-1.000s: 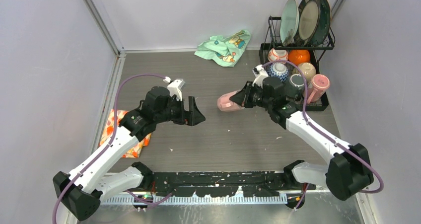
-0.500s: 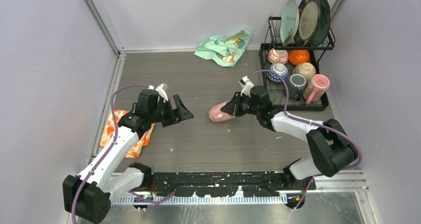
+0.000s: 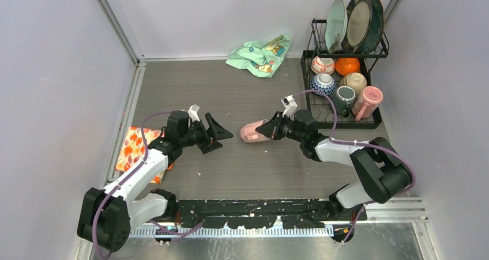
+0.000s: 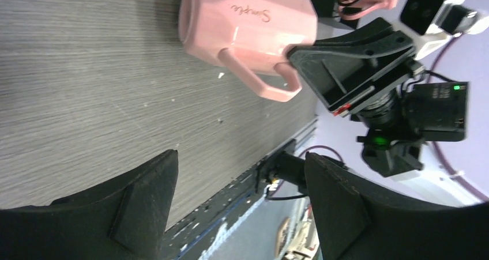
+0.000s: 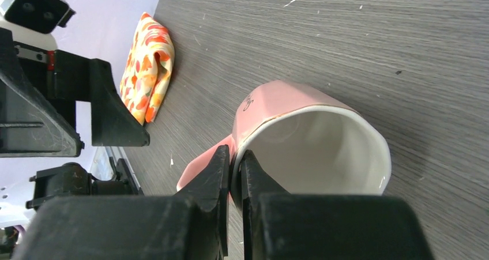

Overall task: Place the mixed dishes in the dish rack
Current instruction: Position the cup upside down at the center of the board.

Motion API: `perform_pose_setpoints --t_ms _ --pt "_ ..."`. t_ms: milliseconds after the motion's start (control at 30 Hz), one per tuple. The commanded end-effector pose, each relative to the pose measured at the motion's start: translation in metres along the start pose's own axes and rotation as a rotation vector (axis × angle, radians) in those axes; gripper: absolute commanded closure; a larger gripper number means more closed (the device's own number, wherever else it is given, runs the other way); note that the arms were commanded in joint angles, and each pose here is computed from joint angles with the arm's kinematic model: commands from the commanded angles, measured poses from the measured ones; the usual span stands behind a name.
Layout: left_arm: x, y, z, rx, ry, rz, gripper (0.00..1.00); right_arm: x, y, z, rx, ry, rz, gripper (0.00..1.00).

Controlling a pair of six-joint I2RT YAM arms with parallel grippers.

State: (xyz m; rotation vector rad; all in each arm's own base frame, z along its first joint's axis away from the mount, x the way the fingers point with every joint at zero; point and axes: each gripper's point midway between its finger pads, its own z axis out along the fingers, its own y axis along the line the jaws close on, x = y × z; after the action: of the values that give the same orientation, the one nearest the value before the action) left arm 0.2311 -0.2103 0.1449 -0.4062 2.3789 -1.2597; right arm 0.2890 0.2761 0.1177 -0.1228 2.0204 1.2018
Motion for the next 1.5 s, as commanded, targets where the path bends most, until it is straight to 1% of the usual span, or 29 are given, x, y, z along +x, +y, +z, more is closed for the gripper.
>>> perform_pose_setpoints --t_ms 0,133,267,400,667,767,933,1067,1133,1167,1200,1233,1467 --pt "-0.016 -0.047 -0.006 0.205 -0.064 -0.076 0.17 -0.043 0.054 0.002 -0.173 -0.17 -0.069 0.98" --pt "-0.019 -0.05 -0.006 0.262 -0.096 -0.16 0.16 -0.051 0.077 -0.002 -0.214 -0.221 -0.085 0.99" --pt "-0.015 -0.047 -0.005 0.278 -0.083 -0.227 0.15 -0.06 0.103 -0.003 -0.249 -0.266 -0.116 0.99" --pt "-0.012 -0.052 -0.008 0.316 -0.069 -0.264 0.16 -0.066 0.125 -0.003 -0.285 -0.294 -0.151 0.99" --pt "-0.009 -0.066 -0.011 0.376 -0.018 -0.349 0.25 -0.075 0.16 -0.007 -0.307 -0.374 -0.2 0.99" --pt "-0.009 -0.073 -0.013 0.408 -0.003 -0.375 0.26 -0.078 0.17 -0.008 -0.31 -0.399 -0.235 0.99" --pt "-0.007 -0.075 -0.014 0.414 0.012 -0.396 0.27 -0.081 0.18 -0.007 -0.325 -0.417 -0.258 0.99" --pt "-0.007 -0.077 -0.015 0.439 0.022 -0.413 0.35 -0.078 0.184 -0.004 -0.327 -0.421 -0.266 0.99" --pt "-0.007 -0.079 -0.016 0.46 0.033 -0.434 0.42 -0.076 0.185 -0.003 -0.327 -0.426 -0.279 0.99" --pt "-0.006 -0.08 -0.016 0.47 0.039 -0.445 0.46 -0.076 0.186 -0.002 -0.332 -0.428 -0.283 0.99" --pt "-0.007 -0.08 -0.016 0.477 0.043 -0.46 0.53 -0.075 0.186 -0.002 -0.336 -0.429 -0.286 0.99" --pt "-0.007 -0.08 -0.016 0.484 0.048 -0.478 0.55 -0.073 0.186 0.0 -0.341 -0.428 -0.29 0.99" --pt "-0.016 -0.101 -0.024 0.571 0.058 -0.506 0.58 -0.062 0.186 0.002 -0.398 -0.445 -0.305 0.99"
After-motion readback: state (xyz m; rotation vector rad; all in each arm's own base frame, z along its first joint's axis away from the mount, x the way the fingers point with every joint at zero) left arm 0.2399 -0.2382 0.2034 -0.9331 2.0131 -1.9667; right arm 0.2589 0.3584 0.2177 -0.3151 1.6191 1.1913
